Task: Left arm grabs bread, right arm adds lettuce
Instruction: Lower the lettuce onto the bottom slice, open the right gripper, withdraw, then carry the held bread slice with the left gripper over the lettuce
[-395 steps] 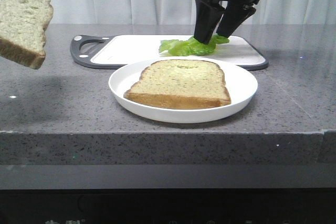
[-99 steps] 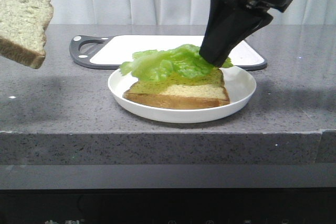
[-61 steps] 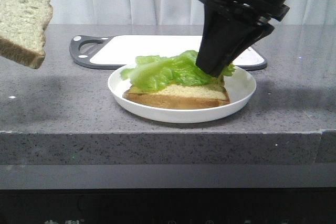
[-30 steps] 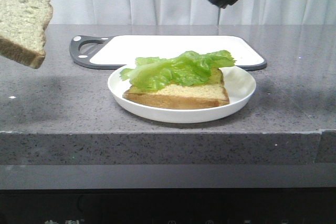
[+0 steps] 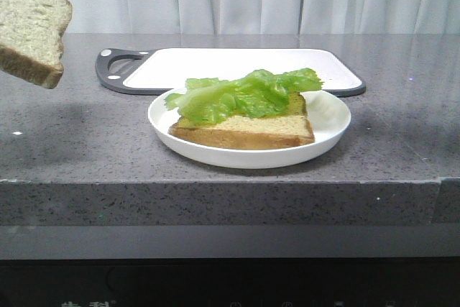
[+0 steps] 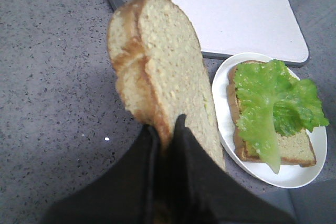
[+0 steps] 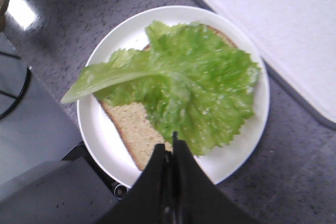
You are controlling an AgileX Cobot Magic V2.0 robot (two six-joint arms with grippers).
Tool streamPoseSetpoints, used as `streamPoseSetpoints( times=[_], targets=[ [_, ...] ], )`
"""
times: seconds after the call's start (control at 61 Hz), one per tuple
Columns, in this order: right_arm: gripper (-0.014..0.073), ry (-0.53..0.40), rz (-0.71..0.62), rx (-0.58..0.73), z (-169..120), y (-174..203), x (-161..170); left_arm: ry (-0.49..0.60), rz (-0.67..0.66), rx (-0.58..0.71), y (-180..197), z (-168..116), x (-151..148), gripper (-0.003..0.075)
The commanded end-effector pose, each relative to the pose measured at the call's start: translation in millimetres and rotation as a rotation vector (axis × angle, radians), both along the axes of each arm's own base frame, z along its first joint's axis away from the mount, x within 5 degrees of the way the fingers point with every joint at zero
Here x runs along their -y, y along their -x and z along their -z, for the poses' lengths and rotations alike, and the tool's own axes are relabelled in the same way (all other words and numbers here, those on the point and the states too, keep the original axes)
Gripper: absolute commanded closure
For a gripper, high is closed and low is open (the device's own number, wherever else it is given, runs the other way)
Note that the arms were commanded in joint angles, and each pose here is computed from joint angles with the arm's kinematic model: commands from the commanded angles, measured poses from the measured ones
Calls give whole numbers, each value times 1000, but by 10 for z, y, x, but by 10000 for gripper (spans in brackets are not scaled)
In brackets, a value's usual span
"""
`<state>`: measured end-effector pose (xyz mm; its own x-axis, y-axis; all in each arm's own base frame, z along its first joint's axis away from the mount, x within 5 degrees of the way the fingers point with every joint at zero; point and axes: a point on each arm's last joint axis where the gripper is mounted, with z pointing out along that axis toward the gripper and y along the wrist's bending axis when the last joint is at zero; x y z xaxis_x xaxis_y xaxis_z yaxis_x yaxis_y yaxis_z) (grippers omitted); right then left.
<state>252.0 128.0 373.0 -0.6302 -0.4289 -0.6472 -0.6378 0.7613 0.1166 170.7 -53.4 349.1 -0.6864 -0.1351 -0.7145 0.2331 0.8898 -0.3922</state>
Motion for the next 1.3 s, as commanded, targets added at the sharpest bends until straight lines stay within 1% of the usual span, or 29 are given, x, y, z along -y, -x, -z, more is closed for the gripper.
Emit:
streamPoseSetpoints(
  times=[0.0, 0.164, 0.246, 0.41, 0.639, 0.787, 0.852, 1.0, 1.082, 1.164, 1.279],
  targets=[
    [661, -74, 100, 161, -296, 92, 226, 45, -31, 83, -21, -147, -3, 739],
    [661, -96, 249, 263, -295, 231, 579, 45, -31, 83, -21, -147, -3, 739],
    [661, -111, 293, 321, -261, 322, 661, 45, -31, 83, -21, -147, -3, 739],
    [661, -127, 325, 444, -154, 599, 750, 45, -31, 83, -21, -147, -3, 739],
    [662, -154, 391, 571, 245, 1033, 891, 45, -31, 84, -22, -148, -3, 739],
    [662, -186, 425, 673, 427, 1313, 974, 45, -31, 84, -22, -148, -3, 739],
    [662, -200, 432, 713, 474, 1428, 1002, 45, -33, 87, -24, -150, -4, 739],
    [662, -214, 433, 745, 527, 1554, 1026, 47, -33, 86, -24, -150, -3, 739],
    [662, -217, 432, 753, 523, 1572, 1029, 88, -33, 82, -21, -164, 16, 739],
    [662, -217, 433, 754, 522, 1572, 1030, 172, -26, 79, -31, -195, 60, 739],
    [662, -217, 432, 753, 523, 1572, 1029, 278, 75, 95, -69, -261, 175, 739]
  ],
)
